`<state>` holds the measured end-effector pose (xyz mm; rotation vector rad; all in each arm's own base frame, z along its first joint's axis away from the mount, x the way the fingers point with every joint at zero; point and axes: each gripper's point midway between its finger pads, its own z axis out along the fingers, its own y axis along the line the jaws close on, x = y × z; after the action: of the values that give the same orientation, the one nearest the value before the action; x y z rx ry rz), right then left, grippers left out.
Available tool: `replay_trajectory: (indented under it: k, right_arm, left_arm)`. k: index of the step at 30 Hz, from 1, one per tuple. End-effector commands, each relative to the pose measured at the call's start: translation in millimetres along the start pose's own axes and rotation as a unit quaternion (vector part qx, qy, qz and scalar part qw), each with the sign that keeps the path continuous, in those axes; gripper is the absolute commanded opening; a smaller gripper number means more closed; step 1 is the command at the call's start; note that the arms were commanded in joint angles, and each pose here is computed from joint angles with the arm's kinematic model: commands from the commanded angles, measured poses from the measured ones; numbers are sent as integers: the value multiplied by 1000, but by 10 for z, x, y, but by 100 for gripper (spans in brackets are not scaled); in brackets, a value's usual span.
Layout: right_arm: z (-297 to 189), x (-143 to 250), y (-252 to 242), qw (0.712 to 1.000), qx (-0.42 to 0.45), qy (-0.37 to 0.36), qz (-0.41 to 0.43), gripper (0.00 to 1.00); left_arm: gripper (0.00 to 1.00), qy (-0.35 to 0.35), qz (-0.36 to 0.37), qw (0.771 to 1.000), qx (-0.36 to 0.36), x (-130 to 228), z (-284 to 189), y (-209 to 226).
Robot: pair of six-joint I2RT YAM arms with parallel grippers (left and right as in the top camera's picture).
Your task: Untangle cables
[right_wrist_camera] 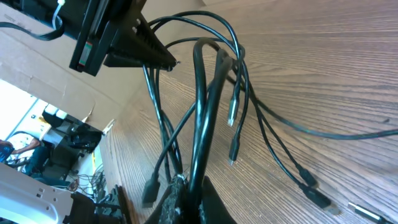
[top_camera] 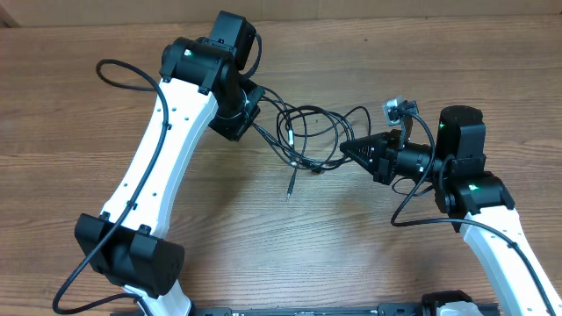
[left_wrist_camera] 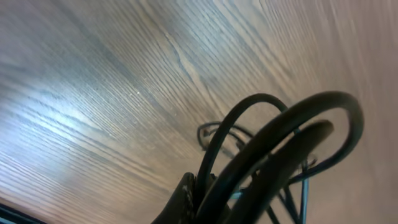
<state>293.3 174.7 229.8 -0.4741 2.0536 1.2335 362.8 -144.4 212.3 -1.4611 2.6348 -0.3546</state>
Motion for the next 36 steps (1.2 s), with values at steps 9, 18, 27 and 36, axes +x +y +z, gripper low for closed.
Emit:
replay_trajectory:
  k: [9,18,27,36]
  right_arm:
    - [-26,-49,49,1000,-1,-6,-13,4]
    - [-26,-52,44,1000,1,-6,-13,4]
    - [-26,-58,19,1000,8,-8,-13,26]
    - [-26,-58,18,1000,8,-8,-13,100]
  left_arm:
    - [4,-163,-101,981,23,-562,-185,-48]
    - [4,-361,-45,931,-14,-1160,-542,60]
    - [4,-310,298,903,-12,-928,-448,-481]
    - [4,-91,681,682,250,738,-515,-1115]
